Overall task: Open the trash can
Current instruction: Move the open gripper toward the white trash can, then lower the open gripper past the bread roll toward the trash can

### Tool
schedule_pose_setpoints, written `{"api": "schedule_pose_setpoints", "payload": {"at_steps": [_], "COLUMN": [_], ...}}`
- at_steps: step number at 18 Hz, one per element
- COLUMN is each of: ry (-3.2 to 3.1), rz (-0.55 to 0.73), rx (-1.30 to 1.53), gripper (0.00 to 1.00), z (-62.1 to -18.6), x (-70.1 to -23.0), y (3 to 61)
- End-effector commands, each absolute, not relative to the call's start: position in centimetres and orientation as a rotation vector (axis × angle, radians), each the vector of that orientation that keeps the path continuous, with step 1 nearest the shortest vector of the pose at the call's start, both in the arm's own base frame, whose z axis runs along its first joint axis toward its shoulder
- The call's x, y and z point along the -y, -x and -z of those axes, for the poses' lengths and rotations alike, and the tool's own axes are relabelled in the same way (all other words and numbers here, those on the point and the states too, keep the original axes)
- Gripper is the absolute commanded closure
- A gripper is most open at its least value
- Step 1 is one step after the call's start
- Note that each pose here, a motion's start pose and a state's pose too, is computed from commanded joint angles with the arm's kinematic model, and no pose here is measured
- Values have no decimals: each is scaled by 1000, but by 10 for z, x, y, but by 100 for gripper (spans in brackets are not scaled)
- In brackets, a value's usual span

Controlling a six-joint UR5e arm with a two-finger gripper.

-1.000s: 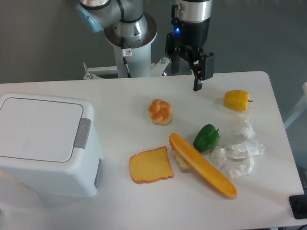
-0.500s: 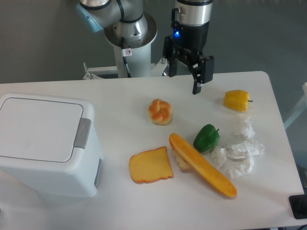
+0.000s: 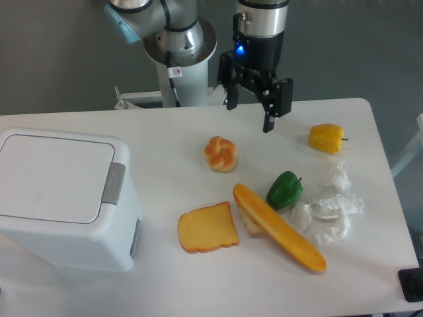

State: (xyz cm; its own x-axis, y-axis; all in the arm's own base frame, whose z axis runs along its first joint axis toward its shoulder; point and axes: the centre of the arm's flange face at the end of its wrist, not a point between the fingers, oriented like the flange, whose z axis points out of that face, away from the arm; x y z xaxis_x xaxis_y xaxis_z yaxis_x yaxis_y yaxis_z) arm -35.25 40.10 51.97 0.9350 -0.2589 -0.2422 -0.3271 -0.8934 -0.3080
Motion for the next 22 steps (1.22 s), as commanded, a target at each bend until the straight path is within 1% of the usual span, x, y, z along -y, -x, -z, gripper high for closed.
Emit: {"api": "schedule_pose_setpoints", "payload": {"at_steps": [7,10,13,15,17,22], "ry": [2745,2745,2744,2738,2732,2627], "rz": [-237,-218,-185,-174,-146,37], "rx": [-297,-213,-62,-46,30,326], "gripper": [0,0,0,0,0,0], "z": [-518,-518,-518,-520,-518,-519], "x": [-423,-429,-436,-446,-451,-463], "y": [344,344,348,343,345,339]}}
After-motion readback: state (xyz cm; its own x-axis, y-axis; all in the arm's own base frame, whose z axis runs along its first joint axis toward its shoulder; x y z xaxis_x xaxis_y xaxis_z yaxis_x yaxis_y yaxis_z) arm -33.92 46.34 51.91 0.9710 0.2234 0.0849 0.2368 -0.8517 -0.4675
